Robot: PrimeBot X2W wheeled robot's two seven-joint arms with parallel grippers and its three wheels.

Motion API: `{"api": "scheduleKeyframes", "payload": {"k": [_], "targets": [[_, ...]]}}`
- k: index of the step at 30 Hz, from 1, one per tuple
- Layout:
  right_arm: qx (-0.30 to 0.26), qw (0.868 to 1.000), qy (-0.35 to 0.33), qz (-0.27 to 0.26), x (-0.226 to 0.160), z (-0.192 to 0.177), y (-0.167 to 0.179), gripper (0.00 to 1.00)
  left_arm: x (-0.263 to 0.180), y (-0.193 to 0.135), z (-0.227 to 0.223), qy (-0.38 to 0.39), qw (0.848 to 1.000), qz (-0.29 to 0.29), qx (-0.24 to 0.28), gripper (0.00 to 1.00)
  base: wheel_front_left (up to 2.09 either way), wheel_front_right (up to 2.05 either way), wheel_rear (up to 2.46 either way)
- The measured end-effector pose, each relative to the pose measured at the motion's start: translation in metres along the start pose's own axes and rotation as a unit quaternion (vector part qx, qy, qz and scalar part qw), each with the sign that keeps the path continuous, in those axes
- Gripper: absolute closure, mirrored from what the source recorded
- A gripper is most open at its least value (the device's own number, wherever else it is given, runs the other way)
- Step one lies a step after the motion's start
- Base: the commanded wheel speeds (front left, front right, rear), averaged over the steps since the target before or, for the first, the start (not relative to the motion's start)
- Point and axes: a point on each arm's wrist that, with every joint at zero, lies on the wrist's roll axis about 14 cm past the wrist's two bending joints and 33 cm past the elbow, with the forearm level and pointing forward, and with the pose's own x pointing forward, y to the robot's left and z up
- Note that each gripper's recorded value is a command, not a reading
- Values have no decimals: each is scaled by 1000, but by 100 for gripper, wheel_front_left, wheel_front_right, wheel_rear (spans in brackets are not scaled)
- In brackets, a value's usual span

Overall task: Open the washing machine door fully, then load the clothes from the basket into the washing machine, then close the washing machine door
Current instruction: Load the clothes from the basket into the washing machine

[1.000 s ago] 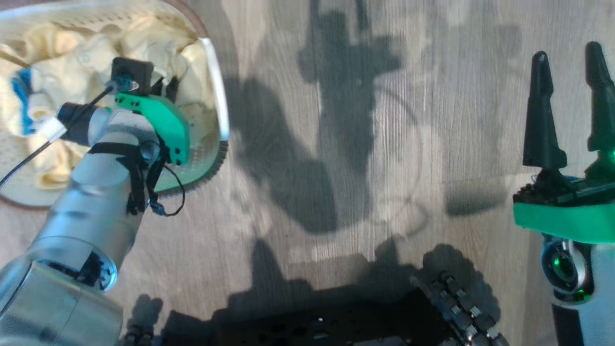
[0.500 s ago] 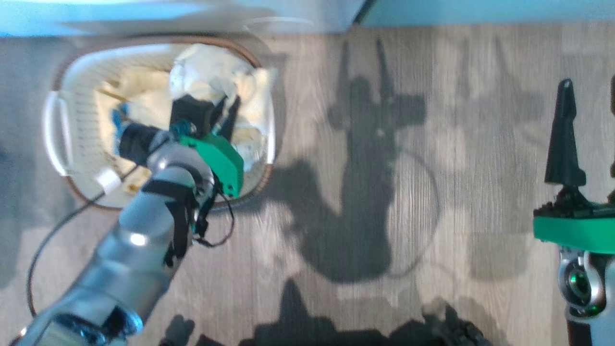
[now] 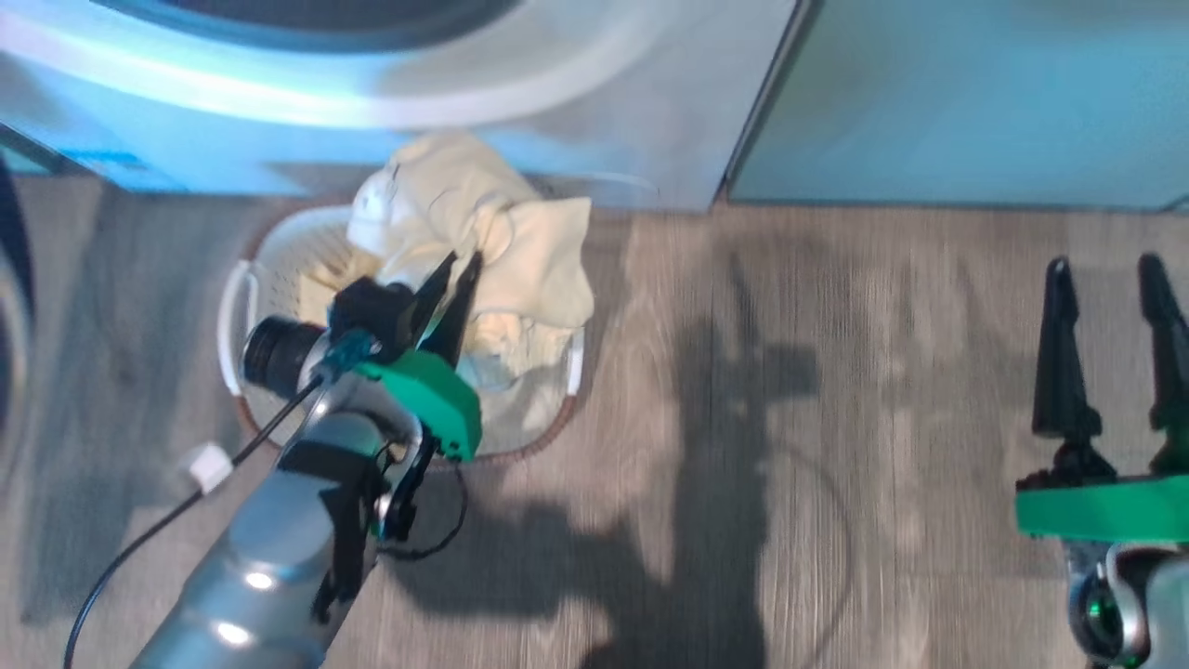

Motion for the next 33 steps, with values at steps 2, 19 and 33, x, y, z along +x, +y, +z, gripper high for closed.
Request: {"api": "scheduleKeyframes", "payload": {"k": [2,19,33], "targets": [[0,1000,-5,3,-5,6,3,0,-11,5,13,-16,1000,11,7,100,0,0,0],[3,999,-41,30,-64,50,30,0,-122,33,93,-126,985,108,42,100,0,0,0],[3,998,-53,33,-97,60,34,0,-180,34,109,-149,978,140,33,100,0,0,0]]}}
